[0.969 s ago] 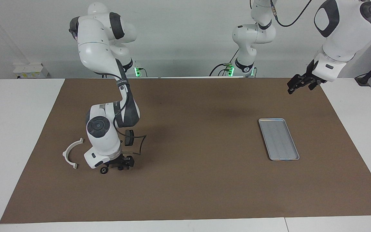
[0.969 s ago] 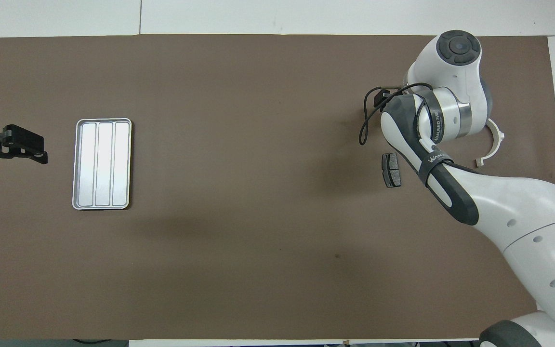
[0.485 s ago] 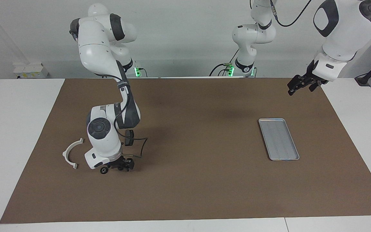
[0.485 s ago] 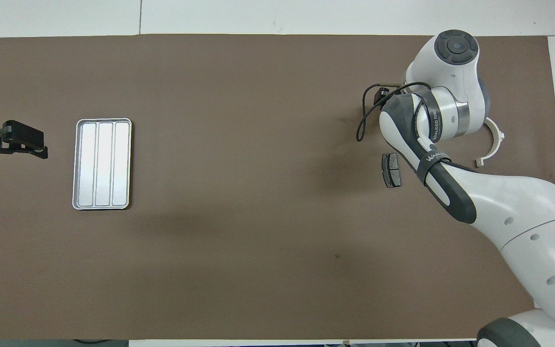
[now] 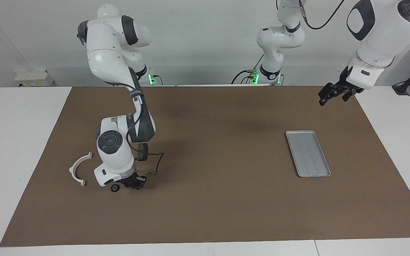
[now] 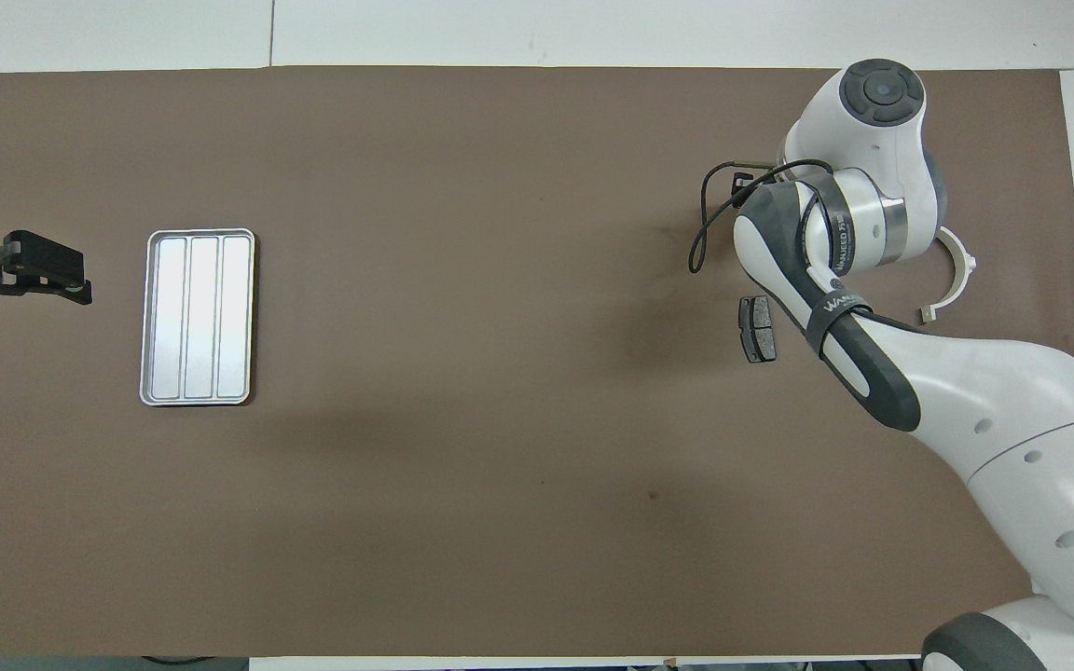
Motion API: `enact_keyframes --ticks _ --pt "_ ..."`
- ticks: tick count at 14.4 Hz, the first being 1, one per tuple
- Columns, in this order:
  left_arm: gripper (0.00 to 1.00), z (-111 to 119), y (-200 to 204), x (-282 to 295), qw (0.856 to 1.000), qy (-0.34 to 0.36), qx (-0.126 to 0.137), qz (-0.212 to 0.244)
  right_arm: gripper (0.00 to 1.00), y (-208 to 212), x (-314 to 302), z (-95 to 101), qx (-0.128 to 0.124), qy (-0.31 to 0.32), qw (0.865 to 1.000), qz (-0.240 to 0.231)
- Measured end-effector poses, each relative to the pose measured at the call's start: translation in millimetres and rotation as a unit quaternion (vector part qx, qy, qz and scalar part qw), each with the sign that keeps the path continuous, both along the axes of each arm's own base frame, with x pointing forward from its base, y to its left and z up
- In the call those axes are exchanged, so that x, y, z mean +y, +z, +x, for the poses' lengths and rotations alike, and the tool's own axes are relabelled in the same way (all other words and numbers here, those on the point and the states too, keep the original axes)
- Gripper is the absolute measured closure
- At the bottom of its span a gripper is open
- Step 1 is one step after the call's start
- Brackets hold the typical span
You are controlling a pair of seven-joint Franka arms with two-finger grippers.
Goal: Pick bearing gear from pile to tray
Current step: 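Reach the right gripper to the small dark bearing and grasp it, then carry the bearing with the right gripper to mid-table and release it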
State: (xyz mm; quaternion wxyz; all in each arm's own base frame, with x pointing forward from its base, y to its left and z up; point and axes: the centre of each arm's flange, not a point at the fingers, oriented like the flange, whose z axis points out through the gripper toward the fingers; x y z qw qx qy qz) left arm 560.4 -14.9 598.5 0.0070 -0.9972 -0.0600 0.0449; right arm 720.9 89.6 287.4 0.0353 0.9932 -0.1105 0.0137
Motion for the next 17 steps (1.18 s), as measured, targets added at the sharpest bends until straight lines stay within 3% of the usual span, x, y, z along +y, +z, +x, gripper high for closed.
enact_keyframes --ticks 1,4,9,11,14,17 --pt "0.00 0.0 0.0 0.0 1.000 0.000 0.000 0.000 0.69 0.5 2.1 0.1 -0.001 0.000 1.000 0.001" --pt "0.00 0.0 -0.1 0.0 1.000 0.000 0.000 0.000 0.76 0.8 2.3 0.2 -0.002 -0.001 1.000 0.003" --pt "0.00 0.0 -0.1 0.0 1.000 0.000 0.000 0.000 0.76 1.0 1.0 -0.5 0.004 -0.002 1.000 0.001" --pt "0.00 0.0 -0.1 0.0 1.000 0.000 0.000 0.000 0.76 8.2 -4.2 -3.0 0.035 -0.008 0.999 -0.007" --pt "0.00 0.0 -0.1 0.0 1.000 0.000 0.000 0.000 0.76 83.0 0.9 -6.1 0.075 0.001 0.997 -0.013" --pt "0.00 0.0 -0.1 0.0 1.000 0.000 0.000 0.000 0.76 186.7 53.3 -43.2 0.087 0.007 0.996 0.010"
